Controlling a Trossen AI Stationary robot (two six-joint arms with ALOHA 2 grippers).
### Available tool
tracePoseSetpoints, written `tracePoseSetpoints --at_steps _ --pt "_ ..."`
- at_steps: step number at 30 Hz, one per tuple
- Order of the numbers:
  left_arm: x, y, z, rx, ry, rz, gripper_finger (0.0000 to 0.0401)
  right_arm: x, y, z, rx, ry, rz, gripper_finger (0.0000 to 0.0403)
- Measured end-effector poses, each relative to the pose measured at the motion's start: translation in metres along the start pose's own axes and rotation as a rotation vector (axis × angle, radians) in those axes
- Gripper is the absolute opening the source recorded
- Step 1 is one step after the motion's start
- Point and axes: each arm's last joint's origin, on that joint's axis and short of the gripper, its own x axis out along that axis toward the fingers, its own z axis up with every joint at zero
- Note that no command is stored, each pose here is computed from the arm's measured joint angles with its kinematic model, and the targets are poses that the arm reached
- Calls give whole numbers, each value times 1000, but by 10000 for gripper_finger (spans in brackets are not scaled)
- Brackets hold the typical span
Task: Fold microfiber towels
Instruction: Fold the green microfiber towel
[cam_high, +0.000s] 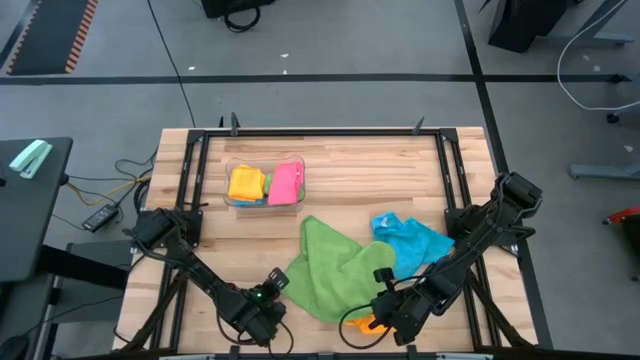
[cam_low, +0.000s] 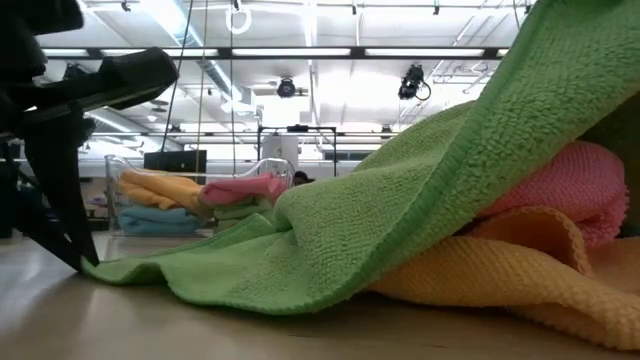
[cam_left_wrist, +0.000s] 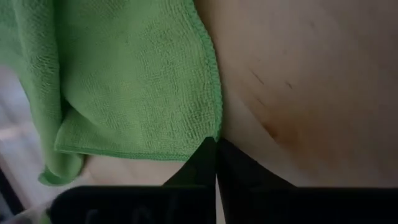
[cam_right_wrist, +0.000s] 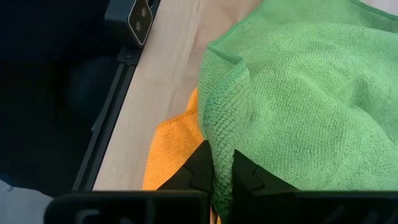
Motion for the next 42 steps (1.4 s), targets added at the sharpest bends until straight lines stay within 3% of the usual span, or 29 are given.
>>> tracePoseSetpoints --at_steps 4,12,19,25,30,37,42 --pt "-13 4 5 -51 -9 -18 6 -1 1 0 11 10 25 27" --pt "-62 37 3 -185 -81 5 5 -5 10 0 -1 37 119 27" --pt "-69 63 -12 -307 -30 103 7 -9 6 -7 102 122 96 27" --pt "-51 87 -24 -365 72 208 11 -11 1 -14 123 154 -14 29" --pt "-23 108 -40 -440 151 248 7 -7 -5 -18 142 155 -65 59" --pt "5 122 -49 -392 136 287 14 2 -13 -39 184 236 -130 122" --pt "17 143 -49 -366 104 338 6 1 -15 -44 217 265 -159 142"
